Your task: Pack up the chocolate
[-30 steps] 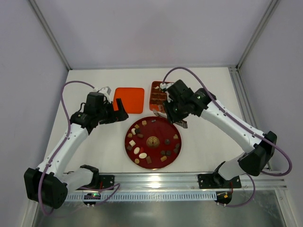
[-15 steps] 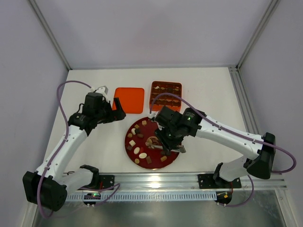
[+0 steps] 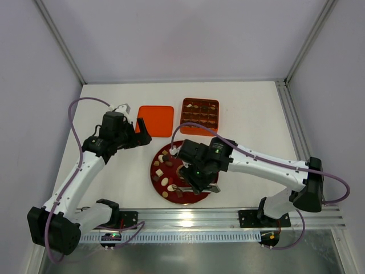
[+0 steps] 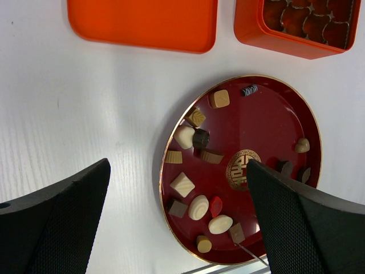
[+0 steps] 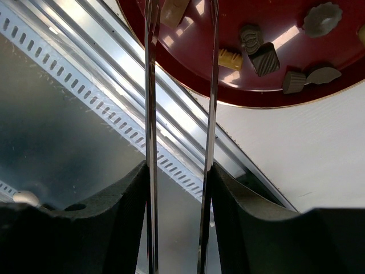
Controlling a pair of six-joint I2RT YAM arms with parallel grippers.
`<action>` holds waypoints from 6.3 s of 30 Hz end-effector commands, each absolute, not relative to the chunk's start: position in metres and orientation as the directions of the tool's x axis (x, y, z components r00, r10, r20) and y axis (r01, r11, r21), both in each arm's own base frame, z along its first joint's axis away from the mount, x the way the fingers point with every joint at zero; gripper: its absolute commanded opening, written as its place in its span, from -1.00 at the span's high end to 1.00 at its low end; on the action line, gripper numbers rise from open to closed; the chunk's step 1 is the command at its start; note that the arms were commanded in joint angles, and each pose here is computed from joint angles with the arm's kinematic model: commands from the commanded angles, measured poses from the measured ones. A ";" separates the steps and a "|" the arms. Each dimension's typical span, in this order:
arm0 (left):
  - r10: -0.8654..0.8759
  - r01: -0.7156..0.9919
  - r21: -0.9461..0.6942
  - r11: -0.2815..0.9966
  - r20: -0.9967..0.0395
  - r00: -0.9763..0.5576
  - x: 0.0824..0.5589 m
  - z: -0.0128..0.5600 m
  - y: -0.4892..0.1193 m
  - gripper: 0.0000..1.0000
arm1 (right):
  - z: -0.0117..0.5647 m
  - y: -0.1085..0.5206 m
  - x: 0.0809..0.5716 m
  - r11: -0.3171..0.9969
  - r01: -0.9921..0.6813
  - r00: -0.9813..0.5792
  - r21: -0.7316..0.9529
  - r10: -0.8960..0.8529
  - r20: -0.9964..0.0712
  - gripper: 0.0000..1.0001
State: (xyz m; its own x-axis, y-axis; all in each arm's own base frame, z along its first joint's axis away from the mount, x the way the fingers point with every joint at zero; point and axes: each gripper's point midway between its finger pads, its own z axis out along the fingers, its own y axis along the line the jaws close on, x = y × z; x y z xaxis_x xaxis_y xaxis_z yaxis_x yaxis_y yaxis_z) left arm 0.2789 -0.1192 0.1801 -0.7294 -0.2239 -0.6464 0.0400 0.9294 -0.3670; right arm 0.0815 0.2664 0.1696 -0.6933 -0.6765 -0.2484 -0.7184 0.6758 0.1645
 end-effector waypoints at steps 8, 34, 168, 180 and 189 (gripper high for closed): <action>-0.229 0.057 -0.375 0.925 -0.673 -0.703 0.282 0.195 -0.119 -1.00 | 0.172 0.277 0.069 0.657 -0.733 -0.680 0.176 -0.698 -0.224 0.03; -0.230 0.065 -0.382 0.922 -0.675 -0.701 0.282 0.198 -0.120 -0.99 | 0.152 0.276 0.074 0.669 -0.735 -0.677 0.114 -0.713 -0.180 0.27; -0.236 0.063 -0.391 0.918 -0.669 -0.705 0.283 0.196 -0.122 -0.99 | 0.215 0.261 0.234 0.843 -0.523 -0.736 0.130 -0.369 -0.568 0.09; -0.236 0.057 -0.384 0.921 -0.669 -0.705 0.283 0.195 -0.120 -1.00 | 0.185 0.274 0.117 0.719 -0.661 -0.727 0.213 -0.544 -0.420 0.10; -0.236 0.058 -0.388 0.920 -0.666 -0.707 0.283 0.195 -0.121 -0.99 | 0.177 0.291 0.098 0.669 -0.711 -0.691 0.217 -0.607 -0.393 0.09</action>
